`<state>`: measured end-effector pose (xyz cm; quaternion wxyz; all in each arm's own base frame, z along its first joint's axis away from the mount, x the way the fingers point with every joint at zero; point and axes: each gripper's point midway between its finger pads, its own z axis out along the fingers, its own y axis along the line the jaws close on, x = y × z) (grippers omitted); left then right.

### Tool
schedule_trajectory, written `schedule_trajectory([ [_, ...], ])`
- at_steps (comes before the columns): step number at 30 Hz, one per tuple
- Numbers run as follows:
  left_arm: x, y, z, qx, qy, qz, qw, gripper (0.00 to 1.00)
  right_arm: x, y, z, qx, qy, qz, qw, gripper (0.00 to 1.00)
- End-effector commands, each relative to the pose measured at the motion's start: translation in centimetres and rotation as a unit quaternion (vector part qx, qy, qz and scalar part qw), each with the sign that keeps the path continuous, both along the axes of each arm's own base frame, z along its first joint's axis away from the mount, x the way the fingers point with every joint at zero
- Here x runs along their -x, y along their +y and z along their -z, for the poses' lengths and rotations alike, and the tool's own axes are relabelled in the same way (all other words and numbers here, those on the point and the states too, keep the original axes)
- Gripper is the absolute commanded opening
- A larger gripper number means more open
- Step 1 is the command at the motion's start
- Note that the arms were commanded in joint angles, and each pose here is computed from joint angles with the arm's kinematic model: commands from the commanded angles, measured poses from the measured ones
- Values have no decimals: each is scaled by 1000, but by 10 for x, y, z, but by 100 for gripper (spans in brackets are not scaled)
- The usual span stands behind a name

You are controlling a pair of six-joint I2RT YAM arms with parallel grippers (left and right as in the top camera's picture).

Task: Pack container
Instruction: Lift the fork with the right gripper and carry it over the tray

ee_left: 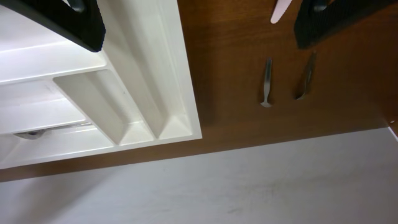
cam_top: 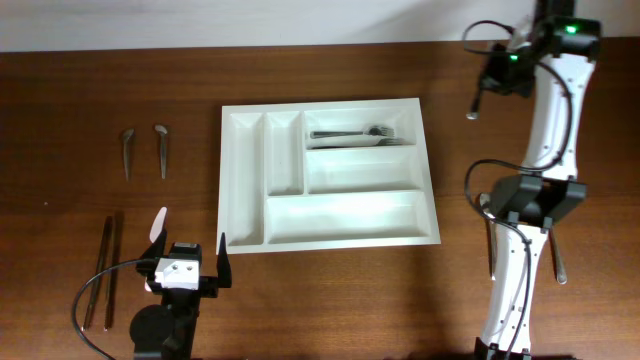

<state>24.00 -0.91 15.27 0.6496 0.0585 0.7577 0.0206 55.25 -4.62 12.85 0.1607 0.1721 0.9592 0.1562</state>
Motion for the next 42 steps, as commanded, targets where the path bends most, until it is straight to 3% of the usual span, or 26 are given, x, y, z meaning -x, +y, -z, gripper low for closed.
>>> schedule_trajectory([
  [1, 0, 0, 1, -8, -3, 1, 1000, 99, 3, 46, -34, -26, -24, -27, 999, 4],
  [7, 0, 0, 1, -8, -2, 1, 1000, 99, 11, 103, -33, -54, 10, -12, 998, 4],
  [11, 0, 0, 1, -8, -3, 1, 1000, 99, 10, 137, -35, -108, 47, 94, 989, 4],
  [20, 0, 0, 1, -8, -2, 1, 1000, 99, 25, 211, -33, -207, 162, 354, 898, 4],
  [24, 0, 0, 1, -8, -2, 1, 1000, 99, 28, 224, -23, -185, 155, 433, 869, 4],
  [31, 0, 0, 1, -8, -3, 1, 1000, 99, 29, 215, -3, -101, 100, 492, 859, 4],
  [42, 0, 0, 1, -8, -2, 1, 1000, 99, 36, 211, 51, -54, 145, 523, 838, 4],
])
